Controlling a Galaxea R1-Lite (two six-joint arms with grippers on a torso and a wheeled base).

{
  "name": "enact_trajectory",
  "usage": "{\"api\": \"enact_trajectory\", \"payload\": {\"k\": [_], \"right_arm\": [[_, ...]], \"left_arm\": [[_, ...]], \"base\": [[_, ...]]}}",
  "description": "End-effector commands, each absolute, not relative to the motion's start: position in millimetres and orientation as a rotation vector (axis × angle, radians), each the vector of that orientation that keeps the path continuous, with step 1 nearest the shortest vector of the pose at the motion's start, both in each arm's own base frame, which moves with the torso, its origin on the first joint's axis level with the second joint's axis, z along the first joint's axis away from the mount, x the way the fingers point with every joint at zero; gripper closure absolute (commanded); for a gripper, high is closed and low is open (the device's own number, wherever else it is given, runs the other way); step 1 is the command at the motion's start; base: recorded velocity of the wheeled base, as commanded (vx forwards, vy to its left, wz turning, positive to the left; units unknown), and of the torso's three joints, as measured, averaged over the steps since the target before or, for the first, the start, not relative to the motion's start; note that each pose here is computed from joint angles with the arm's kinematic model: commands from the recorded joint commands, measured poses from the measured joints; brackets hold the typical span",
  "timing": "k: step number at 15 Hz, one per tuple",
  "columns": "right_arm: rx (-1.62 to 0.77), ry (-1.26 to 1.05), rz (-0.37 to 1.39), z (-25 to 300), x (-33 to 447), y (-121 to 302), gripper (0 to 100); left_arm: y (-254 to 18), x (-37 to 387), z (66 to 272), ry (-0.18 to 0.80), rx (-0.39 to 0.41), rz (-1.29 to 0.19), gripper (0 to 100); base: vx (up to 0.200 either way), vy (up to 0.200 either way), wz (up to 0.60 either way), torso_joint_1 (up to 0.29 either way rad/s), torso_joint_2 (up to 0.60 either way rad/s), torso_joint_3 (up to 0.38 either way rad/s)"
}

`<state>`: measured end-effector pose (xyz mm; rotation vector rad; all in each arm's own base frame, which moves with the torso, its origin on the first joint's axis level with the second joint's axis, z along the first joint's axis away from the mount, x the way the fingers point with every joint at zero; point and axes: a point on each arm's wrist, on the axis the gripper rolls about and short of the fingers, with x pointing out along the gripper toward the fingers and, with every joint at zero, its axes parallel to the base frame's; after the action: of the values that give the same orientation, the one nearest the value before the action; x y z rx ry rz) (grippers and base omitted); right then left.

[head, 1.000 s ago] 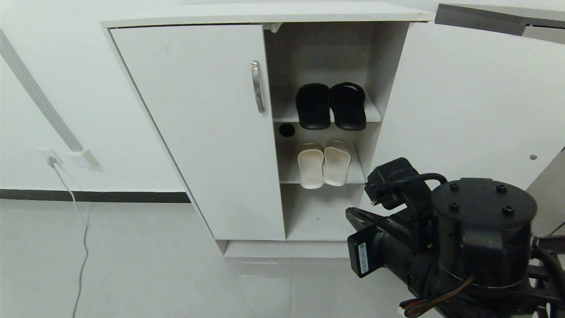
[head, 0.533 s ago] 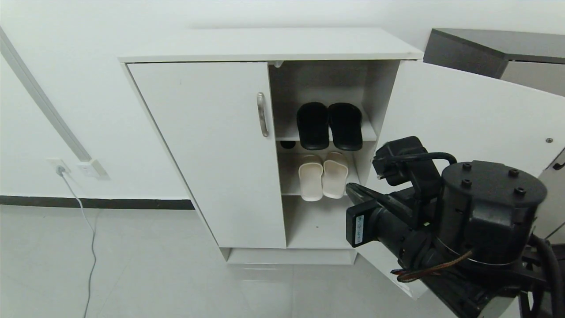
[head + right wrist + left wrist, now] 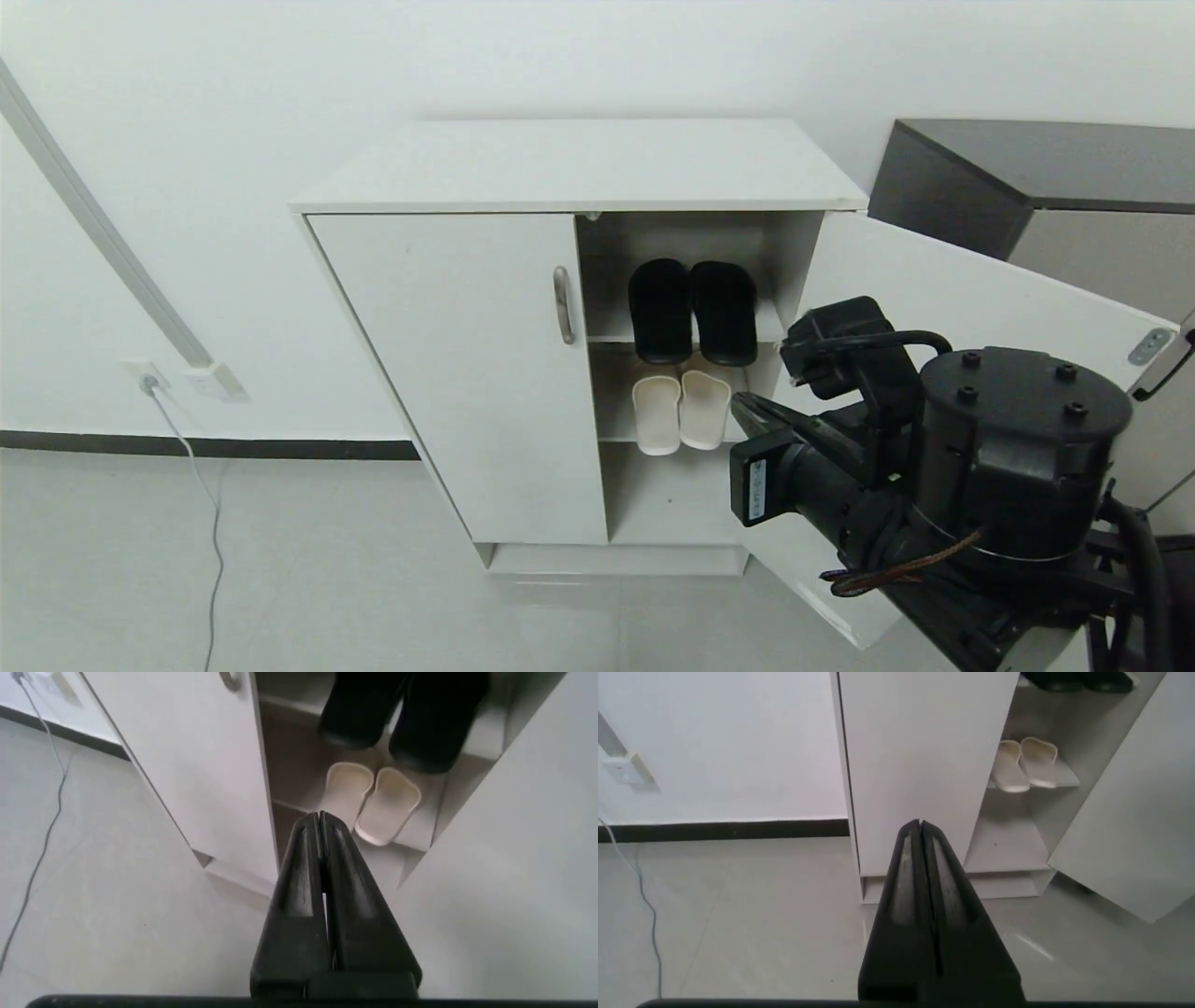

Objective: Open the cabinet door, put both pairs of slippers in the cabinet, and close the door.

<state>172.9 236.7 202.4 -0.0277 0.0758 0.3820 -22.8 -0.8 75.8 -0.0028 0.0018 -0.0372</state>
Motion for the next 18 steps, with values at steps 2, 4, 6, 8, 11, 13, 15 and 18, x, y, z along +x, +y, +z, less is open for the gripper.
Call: {"api": "enact_trajectory", "payload": {"k": [2,4,6,8,11,13,15,18], "right_arm": [[-0.027,0.075,0.377,202.7,173.7,235.4,100],[-0.025,0.072,0.373,203.9,175.0,235.0,100],[-0.027,0.074,0.369,203.4,175.6,234.3,100],[-0.026,0.071,0.370,204.2,175.5,234.2,100],[-0.029,0.071,0.356,204.0,178.4,231.2,100],[-0.029,0.072,0.354,203.6,178.9,231.2,100],[-0.031,0.073,0.354,203.1,179.5,231.2,100],[-0.034,0.077,0.342,202.1,182.6,229.5,100]], "left_arm": [[-0.9,-22.7,75.8,0.003,0.000,-0.038,100],[-0.8,-22.7,75.7,0.005,0.001,-0.040,100],[-0.9,-22.8,75.6,0.003,0.001,-0.038,100],[-0.8,-22.8,75.6,0.003,0.001,-0.040,100],[-0.9,-22.8,75.8,0.002,0.002,-0.038,100],[-0.9,-22.7,75.7,0.005,0.000,-0.038,100],[-0.9,-22.7,75.7,0.005,0.000,-0.038,100],[-0.9,-22.8,75.6,0.003,0.000,-0.038,100]], "base": [[0.000,0.000,0.00,0.171,-0.48,-0.317],[0.000,0.000,0.00,0.171,-0.50,-0.317],[0.000,0.000,0.00,0.198,-0.51,-0.320],[0.000,0.000,0.00,0.212,-0.52,-0.310],[0.000,0.000,0.00,0.220,-0.54,-0.318],[0.000,0.000,0.00,0.244,-0.56,-0.325],[0.000,0.000,0.00,0.249,-0.58,-0.327],[0.000,0.000,0.00,0.263,-0.60,-0.334]]}}
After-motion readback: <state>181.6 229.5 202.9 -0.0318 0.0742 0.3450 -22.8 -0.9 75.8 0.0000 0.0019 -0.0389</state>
